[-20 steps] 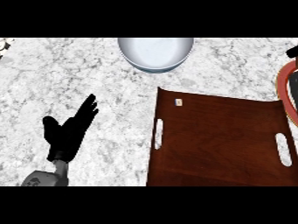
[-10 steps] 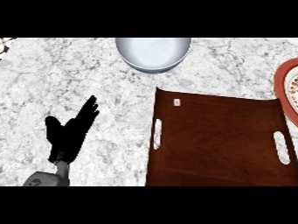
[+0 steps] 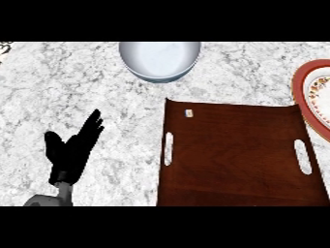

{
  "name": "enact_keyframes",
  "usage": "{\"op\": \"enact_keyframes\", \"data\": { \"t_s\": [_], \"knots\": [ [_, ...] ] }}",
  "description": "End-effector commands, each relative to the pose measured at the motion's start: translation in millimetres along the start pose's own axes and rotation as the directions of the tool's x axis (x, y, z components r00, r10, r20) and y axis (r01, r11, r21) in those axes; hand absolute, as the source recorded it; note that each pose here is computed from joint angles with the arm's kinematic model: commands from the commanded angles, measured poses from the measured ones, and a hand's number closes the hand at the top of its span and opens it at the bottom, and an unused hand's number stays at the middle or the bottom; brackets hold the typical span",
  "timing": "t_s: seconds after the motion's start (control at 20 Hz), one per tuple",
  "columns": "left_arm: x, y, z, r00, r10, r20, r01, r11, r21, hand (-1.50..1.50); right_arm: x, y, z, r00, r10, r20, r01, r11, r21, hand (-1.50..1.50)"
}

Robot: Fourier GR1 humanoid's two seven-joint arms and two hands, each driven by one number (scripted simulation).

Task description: Pick the sweet potato from the tray and place it in the plate

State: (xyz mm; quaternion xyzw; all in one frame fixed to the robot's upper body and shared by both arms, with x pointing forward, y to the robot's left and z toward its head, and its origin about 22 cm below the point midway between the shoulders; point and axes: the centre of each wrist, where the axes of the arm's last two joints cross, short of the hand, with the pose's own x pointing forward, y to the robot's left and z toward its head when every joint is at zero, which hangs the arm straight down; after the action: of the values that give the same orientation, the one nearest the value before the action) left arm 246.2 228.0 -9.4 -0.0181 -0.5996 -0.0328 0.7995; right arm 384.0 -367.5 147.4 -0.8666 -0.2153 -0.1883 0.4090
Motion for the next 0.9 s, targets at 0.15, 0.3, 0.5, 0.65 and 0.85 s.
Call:
{"op": "enact_keyframes", "data": {
  "t_s": [0.15, 0.3, 0.5, 0.65, 0.85],
  "knots": [
    [-10, 6, 1, 0.998, 0.01, -0.069, -0.008, 1.0, 0.029, 0.0, -30, 22, 1, 0.952, -0.115, -0.283, 0.094, 0.992, -0.088, 1.5],
    [-6, -1, -3, 0.998, 0.007, -0.063, -0.005, 1.0, 0.027, 0.0, -50, 34, 6, 0.947, -0.118, -0.297, 0.096, 0.992, -0.087, 1.5],
    [-19, -1, 6, 0.996, 0.03, -0.086, -0.028, 0.999, 0.031, 0.0, -81, 54, 15, 0.877, 0.026, -0.479, 0.016, 0.996, 0.084, 1.5],
    [-10, 4, 6, 0.997, 0.014, -0.075, -0.011, 0.999, 0.039, 0.0, -92, 73, 12, 0.861, 0.148, -0.486, -0.02, 0.966, 0.258, -1.5],
    [-18, 1, -1, 0.997, 0.019, -0.081, -0.016, 0.999, 0.036, 0.0, -100, 87, 22, 0.87, 0.034, -0.491, 0.105, 0.962, 0.253, -1.5]
  ]
}}
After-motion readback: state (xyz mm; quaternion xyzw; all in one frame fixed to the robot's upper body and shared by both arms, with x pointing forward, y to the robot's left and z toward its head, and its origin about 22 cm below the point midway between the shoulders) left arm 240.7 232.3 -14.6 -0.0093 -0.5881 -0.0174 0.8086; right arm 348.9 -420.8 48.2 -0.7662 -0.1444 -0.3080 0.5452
